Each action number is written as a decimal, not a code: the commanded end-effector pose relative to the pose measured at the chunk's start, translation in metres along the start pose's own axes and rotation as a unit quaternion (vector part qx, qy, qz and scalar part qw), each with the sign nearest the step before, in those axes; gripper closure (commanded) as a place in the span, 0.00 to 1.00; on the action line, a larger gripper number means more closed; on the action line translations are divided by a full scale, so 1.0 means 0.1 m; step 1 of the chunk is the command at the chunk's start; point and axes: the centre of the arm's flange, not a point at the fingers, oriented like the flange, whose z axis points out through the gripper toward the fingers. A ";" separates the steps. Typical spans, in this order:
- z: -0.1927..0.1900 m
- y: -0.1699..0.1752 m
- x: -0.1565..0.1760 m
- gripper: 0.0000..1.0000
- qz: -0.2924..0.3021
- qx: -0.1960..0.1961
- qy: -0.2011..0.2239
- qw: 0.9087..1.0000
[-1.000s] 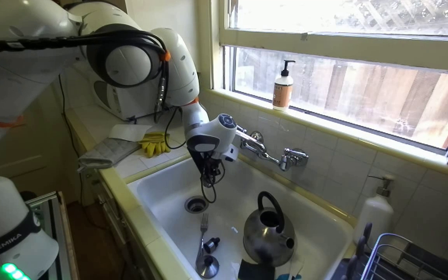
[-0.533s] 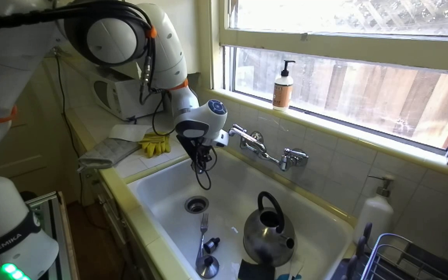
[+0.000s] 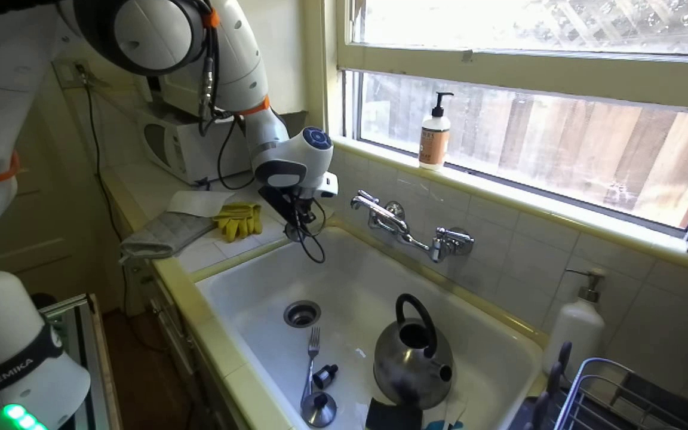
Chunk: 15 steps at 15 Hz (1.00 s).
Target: Remove the drain plug from the sink.
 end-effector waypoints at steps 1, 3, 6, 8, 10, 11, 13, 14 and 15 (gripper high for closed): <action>0.04 -0.23 0.00 0.97 -0.050 0.007 0.003 0.999; 0.14 -0.34 0.04 0.97 -0.083 0.012 0.002 0.996; 0.29 -0.48 0.06 0.97 -0.128 0.021 -0.006 0.992; 0.36 -0.57 0.07 0.97 -0.156 0.030 -0.006 0.987; 0.45 -0.63 0.07 0.97 -0.185 0.039 -0.010 0.982; 0.48 -0.65 0.08 0.97 -0.195 0.044 -0.012 0.980; 0.55 -0.66 0.09 0.97 -0.210 0.050 -0.011 0.976; 0.58 -0.66 0.11 0.97 -0.215 0.052 -0.012 0.975; 0.61 -0.65 0.11 0.97 -0.220 0.052 -0.010 0.974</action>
